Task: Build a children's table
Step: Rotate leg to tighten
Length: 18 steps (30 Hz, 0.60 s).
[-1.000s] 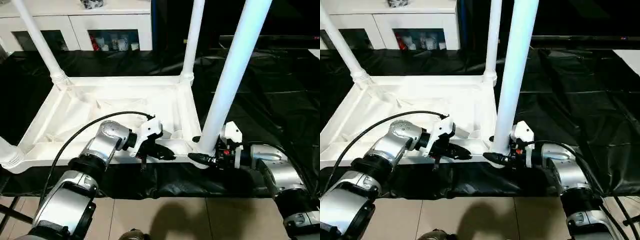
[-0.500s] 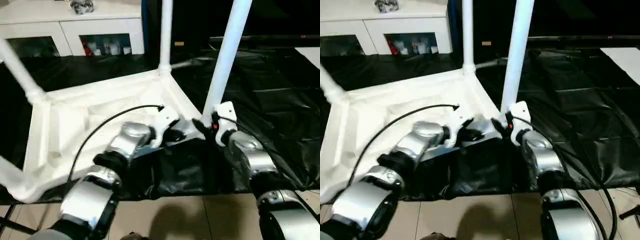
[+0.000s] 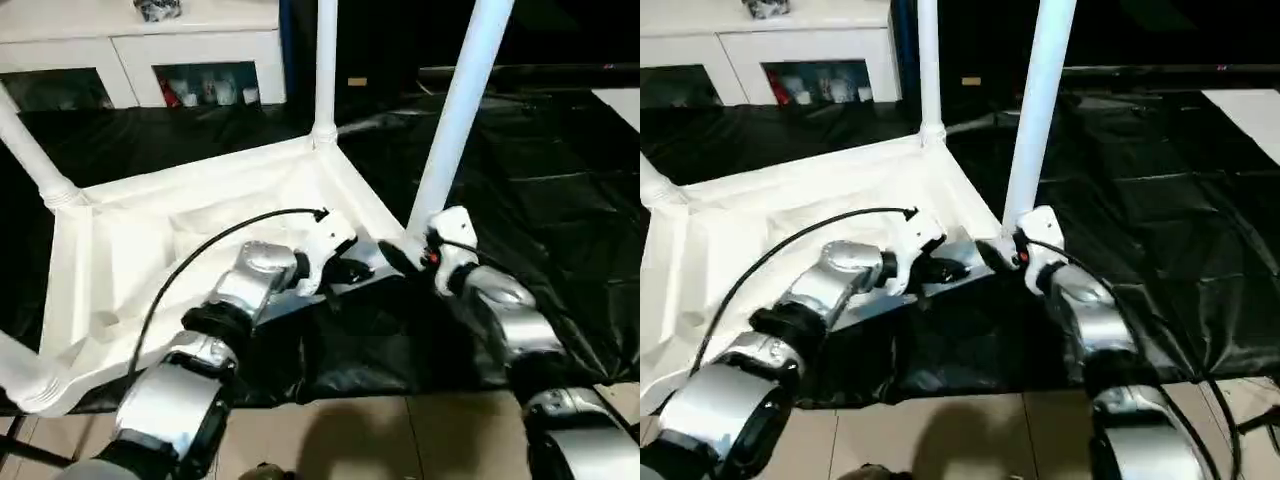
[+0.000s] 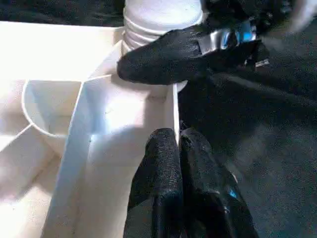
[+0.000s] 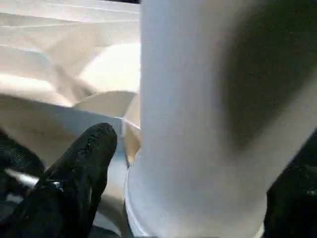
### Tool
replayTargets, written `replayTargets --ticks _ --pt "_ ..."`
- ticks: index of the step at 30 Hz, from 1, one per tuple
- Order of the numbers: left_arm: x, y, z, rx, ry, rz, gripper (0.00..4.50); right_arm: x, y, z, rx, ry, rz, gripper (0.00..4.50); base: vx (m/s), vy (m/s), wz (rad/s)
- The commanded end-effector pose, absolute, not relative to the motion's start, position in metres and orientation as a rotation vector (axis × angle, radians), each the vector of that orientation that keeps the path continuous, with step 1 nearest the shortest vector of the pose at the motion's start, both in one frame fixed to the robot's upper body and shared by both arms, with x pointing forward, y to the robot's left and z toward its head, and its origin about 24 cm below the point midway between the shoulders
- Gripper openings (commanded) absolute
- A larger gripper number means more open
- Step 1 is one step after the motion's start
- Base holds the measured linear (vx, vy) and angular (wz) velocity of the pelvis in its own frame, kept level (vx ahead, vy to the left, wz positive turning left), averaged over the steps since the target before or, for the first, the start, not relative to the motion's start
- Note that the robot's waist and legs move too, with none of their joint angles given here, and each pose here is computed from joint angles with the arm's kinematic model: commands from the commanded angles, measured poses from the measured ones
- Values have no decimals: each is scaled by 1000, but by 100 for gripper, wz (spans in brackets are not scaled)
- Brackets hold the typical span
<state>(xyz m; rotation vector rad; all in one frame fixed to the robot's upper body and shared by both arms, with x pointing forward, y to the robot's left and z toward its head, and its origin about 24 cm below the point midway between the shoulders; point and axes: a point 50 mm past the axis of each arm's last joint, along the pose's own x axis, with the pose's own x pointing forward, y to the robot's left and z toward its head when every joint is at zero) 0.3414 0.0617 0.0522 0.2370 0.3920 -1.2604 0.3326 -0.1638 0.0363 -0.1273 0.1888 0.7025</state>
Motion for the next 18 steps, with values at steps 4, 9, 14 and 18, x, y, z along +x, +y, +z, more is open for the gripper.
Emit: replayTargets --ticks 4,9,14,18 --pt "331 46 69 252 298 -1491 0 303 -132 23 -150 255 1137 394 0 0 0" --pt "326 60 68 271 334 -1583 0 289 -141 25 -152 287 1295 370 0 0 0" --pt "323 71 66 287 367 -1620 0 280 -146 26 -158 325 1392 328 0 0 0" --pt "322 75 66 286 384 -1638 0 275 -148 26 -154 343 1432 302 0 0 0"
